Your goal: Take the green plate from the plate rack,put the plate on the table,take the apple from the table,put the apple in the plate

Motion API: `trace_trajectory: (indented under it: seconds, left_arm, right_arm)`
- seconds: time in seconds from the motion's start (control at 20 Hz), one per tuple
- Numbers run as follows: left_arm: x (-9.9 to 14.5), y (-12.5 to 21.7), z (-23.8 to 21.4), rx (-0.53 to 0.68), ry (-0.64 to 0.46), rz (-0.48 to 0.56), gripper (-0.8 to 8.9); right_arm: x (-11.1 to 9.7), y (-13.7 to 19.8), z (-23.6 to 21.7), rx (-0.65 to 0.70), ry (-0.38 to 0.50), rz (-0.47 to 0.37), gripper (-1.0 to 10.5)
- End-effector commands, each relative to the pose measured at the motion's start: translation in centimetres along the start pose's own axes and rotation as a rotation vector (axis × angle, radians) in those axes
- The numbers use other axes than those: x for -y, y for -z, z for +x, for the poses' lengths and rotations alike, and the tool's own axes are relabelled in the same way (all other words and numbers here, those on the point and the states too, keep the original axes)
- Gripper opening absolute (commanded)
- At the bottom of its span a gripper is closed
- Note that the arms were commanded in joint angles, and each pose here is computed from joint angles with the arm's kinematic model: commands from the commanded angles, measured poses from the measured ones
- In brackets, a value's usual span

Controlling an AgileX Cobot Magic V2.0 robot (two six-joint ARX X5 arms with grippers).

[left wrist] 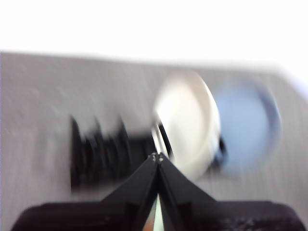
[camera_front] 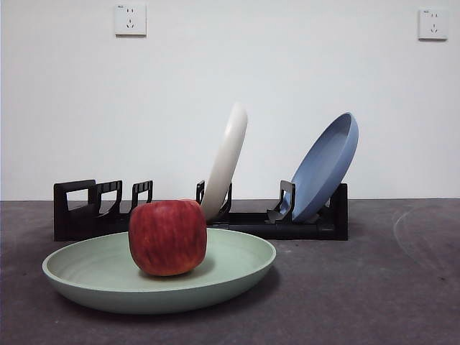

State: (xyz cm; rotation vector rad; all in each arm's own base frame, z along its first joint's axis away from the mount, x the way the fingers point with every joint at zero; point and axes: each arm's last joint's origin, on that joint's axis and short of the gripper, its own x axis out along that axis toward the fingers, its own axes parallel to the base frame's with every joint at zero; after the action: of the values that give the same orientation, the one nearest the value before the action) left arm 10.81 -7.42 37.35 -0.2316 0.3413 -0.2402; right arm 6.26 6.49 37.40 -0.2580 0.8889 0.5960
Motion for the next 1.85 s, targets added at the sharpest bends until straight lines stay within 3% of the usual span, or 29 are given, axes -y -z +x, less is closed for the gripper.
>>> trace_trajectory:
  seconds: [0.05,0.3,0.55,0.85,1.05,1.2,1.85]
  left_arm:
    - [-2.6,1.4,1.4,0.137,0.058,-0.071,-0.04]
    - [-7.5,8.3,1.8,0.427,0.093,-0.083,-0.04]
    - [-10.0,13.5,0.7,0.598,-0.035,-0.019,-0.04]
    - [-10.9,15.1,1.6,0.458,-0.155,0.150,-0.04]
    - [-11.6,17.2,2.6,0.314,-0.193,0.177,-0.04]
    - [-12.4,19.6,3.7,0.178,-0.209,0.127,-0.04]
    - [-12.4,19.6,3.7,0.182,-0.208,0.153,-0.04]
  right_arm:
    - [0.0,0.3,0.2,-0.028,0.006,-0.002,0.0]
    - [0.0,0.3,0.2,-0.028,0.006,-0.002,0.0]
    - [0.0,0.3,0.2,-0.028,0.006,-0.002,0.0]
    - [0.0,0.3,0.1,-0.027,0.008,-0.001,0.0]
    - [0.0,0.3,0.1,-0.027,0.009,-0.001,0.0]
    - [0.0,0.3,0.1,-0.027,0.009,-0.001,0.0]
    - [0.0,0.3,0.1,-0.026,0.009,-0.001,0.0]
